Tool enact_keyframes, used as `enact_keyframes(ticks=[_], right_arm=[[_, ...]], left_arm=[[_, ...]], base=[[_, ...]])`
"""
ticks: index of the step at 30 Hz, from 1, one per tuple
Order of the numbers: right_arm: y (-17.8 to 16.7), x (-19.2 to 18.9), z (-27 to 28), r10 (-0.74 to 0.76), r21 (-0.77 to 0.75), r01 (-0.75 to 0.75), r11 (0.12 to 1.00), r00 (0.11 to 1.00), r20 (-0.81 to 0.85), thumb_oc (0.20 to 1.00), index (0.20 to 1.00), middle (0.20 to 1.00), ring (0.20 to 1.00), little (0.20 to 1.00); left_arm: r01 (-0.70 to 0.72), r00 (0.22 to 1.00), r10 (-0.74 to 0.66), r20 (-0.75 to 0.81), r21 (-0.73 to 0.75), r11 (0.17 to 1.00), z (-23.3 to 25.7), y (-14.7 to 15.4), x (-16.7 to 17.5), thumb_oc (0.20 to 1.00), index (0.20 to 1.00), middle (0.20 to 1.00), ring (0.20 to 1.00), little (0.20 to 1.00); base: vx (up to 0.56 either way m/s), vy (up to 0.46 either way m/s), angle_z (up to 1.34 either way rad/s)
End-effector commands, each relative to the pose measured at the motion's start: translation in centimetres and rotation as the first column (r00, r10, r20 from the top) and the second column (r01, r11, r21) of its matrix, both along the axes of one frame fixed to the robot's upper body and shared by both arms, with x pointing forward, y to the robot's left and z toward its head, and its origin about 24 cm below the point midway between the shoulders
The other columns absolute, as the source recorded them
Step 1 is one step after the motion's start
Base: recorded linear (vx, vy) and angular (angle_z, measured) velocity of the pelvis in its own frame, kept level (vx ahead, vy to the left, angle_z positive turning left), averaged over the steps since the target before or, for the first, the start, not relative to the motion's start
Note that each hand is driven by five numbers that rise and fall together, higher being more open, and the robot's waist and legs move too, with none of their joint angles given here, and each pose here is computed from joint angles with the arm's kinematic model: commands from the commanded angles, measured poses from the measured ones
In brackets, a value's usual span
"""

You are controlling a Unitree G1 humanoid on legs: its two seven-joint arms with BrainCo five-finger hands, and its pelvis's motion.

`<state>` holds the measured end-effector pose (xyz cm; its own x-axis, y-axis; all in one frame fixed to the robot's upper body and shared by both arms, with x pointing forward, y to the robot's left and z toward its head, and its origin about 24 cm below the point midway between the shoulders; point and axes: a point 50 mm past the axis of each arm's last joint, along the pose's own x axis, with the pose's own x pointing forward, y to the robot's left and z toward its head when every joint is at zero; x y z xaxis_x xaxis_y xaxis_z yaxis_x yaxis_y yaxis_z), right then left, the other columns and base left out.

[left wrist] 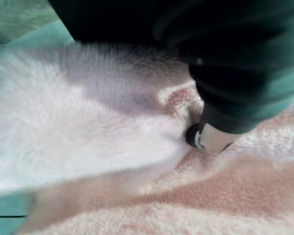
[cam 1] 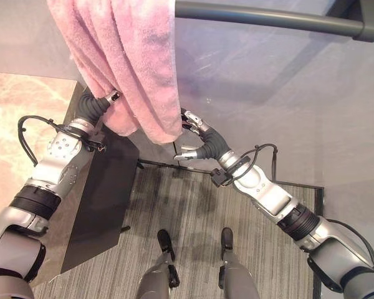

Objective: Put brush and paste in cup on sink, flatten towel.

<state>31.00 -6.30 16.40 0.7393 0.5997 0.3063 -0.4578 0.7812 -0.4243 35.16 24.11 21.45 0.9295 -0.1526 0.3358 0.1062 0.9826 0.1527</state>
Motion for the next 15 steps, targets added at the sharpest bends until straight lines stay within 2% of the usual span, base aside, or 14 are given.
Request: enact_keyframes(ticks=[1,7,15], right_arm=[[1.1,-0.4,3.5,0.066,0.077,-0.076,0.994,0.990,0.122,1.000,1.000,1.000,1.000,1.000],[1.7,-0.6,3.5,0.104,0.088,-0.114,0.990,0.988,0.112,1.000,1.000,1.000,1.000,1.000],[3.1,-0.4,3.9,0.145,0.031,-0.150,0.988,0.982,0.125,1.000,1.000,1.000,1.000,1.000]], left_arm=[[0.000,0.987,0.010,0.161,-0.066,0.998,3.3,0.6,-0.5,0.200,0.200,0.200,0.200,0.200],[-0.001,0.990,0.011,0.143,-0.073,0.997,2.5,1.1,-0.8,0.200,0.200,0.200,0.200,0.200],[0.001,0.994,0.011,0.110,-0.109,0.994,1.1,1.4,-1.1,0.200,0.200,0.200,0.200,0.200]], base=[[0.00,0.000,0.00],[0.00,0.000,0.00],[0.00,0.000,0.00]])
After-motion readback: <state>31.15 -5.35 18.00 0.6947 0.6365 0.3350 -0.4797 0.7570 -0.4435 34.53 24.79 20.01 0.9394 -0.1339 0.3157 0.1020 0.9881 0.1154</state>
